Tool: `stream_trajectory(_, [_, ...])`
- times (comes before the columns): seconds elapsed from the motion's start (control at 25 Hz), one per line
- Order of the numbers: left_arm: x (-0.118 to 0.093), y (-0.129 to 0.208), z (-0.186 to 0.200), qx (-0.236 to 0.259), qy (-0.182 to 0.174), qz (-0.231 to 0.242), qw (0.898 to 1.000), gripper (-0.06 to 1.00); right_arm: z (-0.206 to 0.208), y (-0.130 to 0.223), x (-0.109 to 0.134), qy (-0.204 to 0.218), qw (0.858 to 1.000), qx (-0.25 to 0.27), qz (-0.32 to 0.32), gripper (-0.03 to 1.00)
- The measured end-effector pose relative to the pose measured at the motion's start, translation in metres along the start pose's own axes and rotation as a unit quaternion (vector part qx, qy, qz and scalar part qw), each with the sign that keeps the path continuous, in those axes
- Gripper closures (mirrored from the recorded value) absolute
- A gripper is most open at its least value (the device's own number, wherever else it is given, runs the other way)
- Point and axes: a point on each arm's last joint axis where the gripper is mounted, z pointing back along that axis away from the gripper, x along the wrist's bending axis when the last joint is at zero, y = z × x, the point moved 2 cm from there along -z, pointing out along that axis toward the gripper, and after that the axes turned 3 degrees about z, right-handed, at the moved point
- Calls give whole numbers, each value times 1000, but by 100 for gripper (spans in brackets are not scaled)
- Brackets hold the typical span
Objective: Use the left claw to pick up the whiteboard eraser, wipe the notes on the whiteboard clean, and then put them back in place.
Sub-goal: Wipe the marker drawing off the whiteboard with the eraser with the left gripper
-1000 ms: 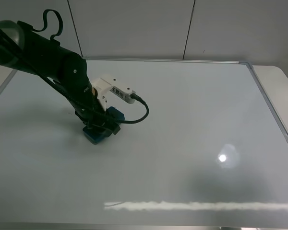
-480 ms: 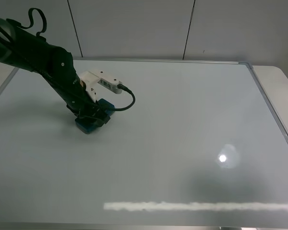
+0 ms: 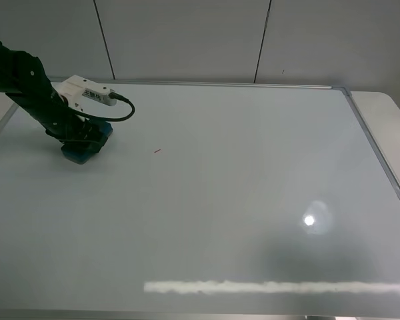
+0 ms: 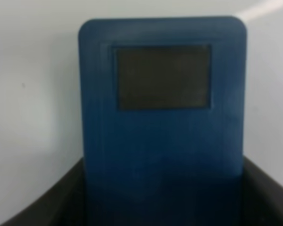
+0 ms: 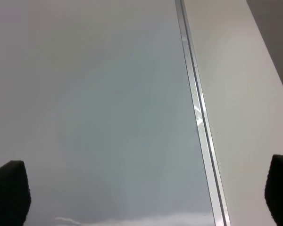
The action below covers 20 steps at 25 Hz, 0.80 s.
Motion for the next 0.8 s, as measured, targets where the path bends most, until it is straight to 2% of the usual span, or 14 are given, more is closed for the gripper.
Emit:
stream_trajectory(0.08, [-6,-1,0,1,3,-12,1000,39,0,0,0,0,1000,0,0,-3])
stream_trajectory(0.16, [-21,-4,0,0,11,-29,1000,39,0,0,0,0,1000,0,0,-3])
stream_trajectory(0.36, [-84,-7,2,-2,52,-78,996,39,0,0,0,0,1000,0,0,-3])
stream_trajectory(0.56, [-147,-4,6,2,94,-134,987,40,0,0,0,0,1000,0,0,-3])
stream_trajectory(0.64, [-167,-7,6,9,106,-154,982,40,0,0,0,0,1000,0,0,-3])
stream_trajectory(0.8, [-181,-17,0,18,115,-167,979,40,0,0,0,0,1000,0,0,-3])
